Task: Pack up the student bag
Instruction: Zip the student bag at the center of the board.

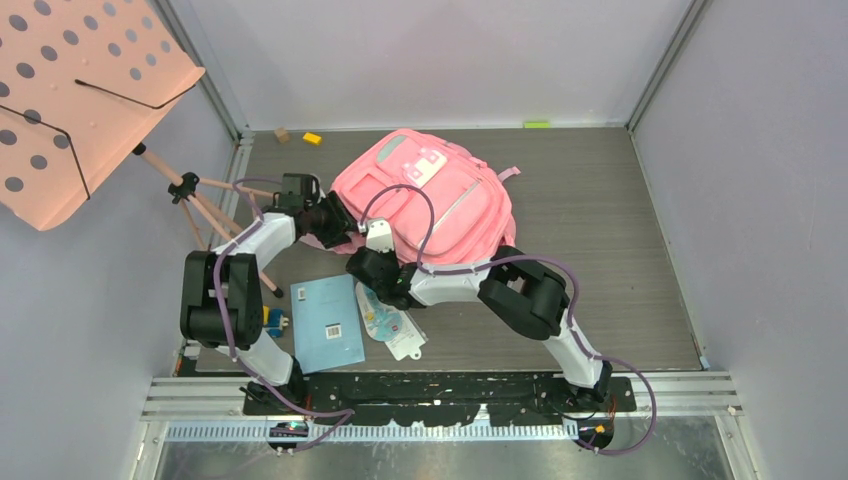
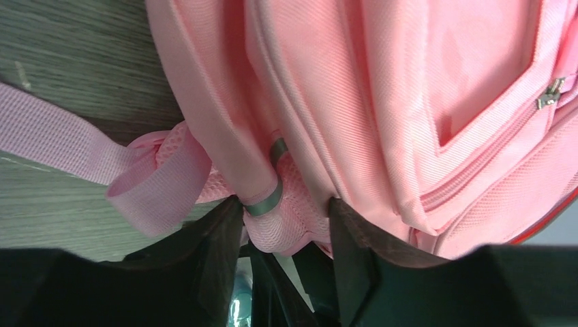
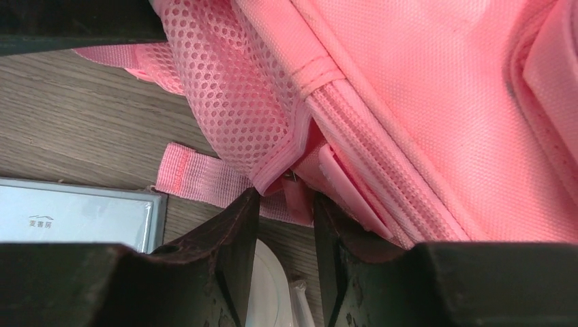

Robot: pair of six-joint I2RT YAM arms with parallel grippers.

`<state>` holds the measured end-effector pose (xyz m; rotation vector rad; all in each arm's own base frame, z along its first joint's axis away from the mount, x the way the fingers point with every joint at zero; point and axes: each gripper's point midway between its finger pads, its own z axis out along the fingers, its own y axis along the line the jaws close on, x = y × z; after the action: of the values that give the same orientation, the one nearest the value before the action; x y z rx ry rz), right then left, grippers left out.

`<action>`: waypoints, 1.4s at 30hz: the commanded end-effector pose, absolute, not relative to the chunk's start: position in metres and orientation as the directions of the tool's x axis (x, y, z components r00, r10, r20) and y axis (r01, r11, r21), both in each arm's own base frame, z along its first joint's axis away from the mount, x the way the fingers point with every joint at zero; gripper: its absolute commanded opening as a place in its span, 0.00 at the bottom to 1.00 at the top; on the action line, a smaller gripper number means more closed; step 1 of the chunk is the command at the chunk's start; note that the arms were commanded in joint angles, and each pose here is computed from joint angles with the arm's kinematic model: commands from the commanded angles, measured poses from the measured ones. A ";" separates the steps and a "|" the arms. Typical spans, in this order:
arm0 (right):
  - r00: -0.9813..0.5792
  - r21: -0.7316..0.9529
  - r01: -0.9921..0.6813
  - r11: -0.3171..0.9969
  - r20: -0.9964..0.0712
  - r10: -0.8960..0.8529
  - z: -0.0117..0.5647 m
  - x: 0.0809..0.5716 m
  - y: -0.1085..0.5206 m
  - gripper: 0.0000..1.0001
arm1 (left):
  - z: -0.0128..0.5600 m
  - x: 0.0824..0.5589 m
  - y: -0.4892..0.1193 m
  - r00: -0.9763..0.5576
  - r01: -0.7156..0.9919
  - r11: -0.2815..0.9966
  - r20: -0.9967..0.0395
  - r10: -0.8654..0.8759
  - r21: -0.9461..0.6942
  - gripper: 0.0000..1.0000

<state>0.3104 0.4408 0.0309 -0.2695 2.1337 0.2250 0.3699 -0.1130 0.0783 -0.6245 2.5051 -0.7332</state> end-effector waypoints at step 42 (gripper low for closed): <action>-0.530 0.148 -0.231 0.962 -0.848 0.003 0.081 0.285 0.371 0.00 | 0.079 0.431 -0.093 -0.758 -0.276 0.817 -0.408 -0.509 -0.505 0.00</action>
<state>0.2873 0.3863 0.0533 -0.2256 2.1419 0.2929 0.3866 -0.1083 0.0617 -0.5775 2.6001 -0.6509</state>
